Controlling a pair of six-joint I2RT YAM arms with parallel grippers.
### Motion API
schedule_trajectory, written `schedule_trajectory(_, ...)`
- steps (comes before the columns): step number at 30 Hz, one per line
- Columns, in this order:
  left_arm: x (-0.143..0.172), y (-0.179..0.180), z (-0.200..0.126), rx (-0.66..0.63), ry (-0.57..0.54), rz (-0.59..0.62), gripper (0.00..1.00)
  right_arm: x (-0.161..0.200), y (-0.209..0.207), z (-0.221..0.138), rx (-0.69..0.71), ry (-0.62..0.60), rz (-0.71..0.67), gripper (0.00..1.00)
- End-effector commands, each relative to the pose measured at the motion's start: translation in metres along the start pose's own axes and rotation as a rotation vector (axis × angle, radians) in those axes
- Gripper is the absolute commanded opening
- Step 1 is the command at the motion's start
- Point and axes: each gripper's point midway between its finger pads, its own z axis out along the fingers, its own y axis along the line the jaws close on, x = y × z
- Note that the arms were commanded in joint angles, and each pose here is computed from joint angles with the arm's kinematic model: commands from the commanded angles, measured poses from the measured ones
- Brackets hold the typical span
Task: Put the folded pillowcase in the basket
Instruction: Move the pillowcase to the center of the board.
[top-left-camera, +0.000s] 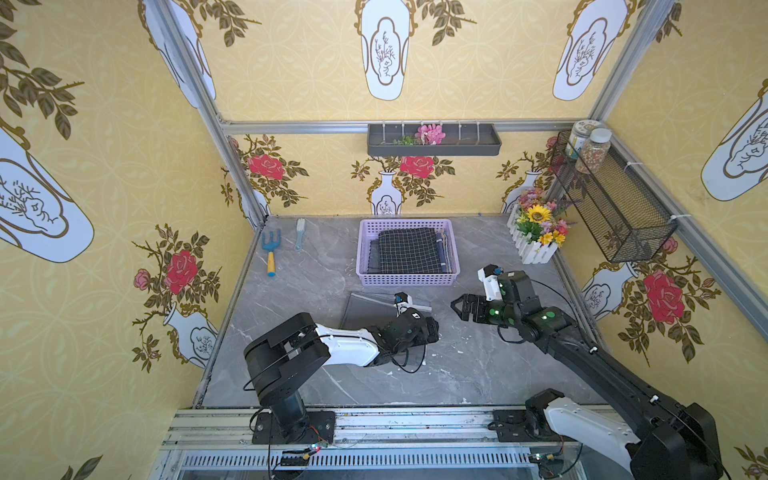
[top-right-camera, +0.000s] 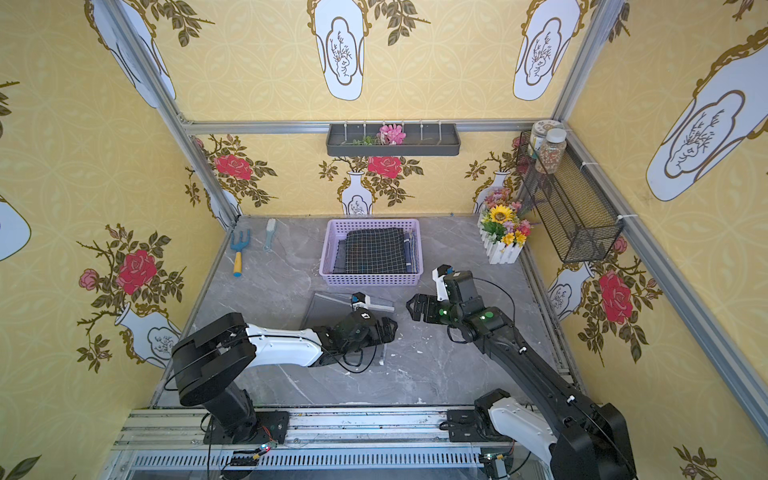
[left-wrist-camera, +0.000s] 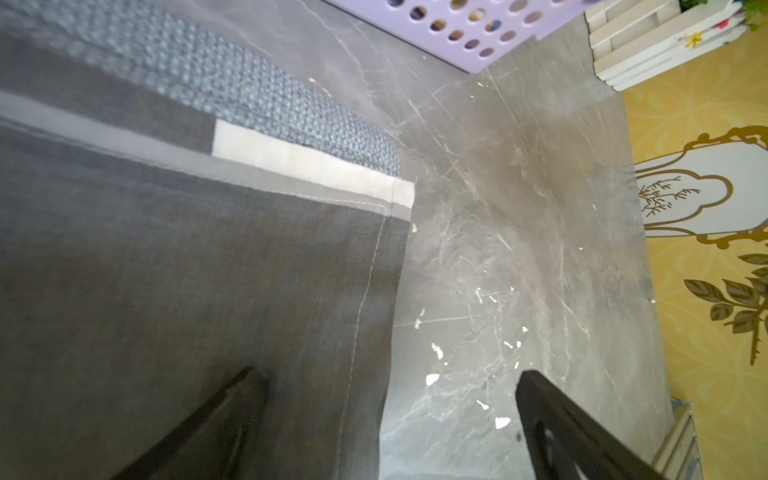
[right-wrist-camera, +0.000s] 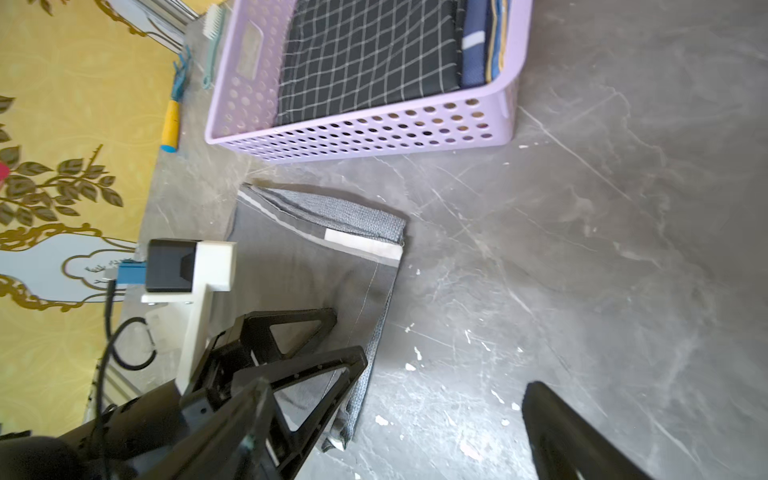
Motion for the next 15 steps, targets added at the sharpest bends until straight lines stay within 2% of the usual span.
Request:
schedule_trajectory(1, 0.006, -0.019, 0.007, 0.056, 0.027, 0.02, 1.0, 0.007, -0.013, 0.004, 0.056, 0.016, 0.016, 0.97)
schedule_trajectory(5, 0.0, -0.038, 0.007, 0.108, -0.002, 0.033, 1.0, 0.014, -0.017, 0.01, 0.066, 0.039, 0.023, 0.97)
schedule_trajectory(8, -0.013, -0.044, -0.009, 0.153, -0.067, 0.022, 1.0, 0.016, -0.016, 0.013, 0.063, 0.048, 0.022, 0.97)
schedule_trajectory(12, -0.029, -0.038, -0.04, 0.175, -0.16, 0.023, 1.0, 0.024, -0.01, 0.022, 0.078, 0.064, -0.016, 0.97)
schedule_trajectory(15, -0.037, -0.02, -0.055, 0.108, -0.195, 0.052, 1.0, 0.036, -0.002, 0.035, 0.102, 0.092, -0.048, 0.97)
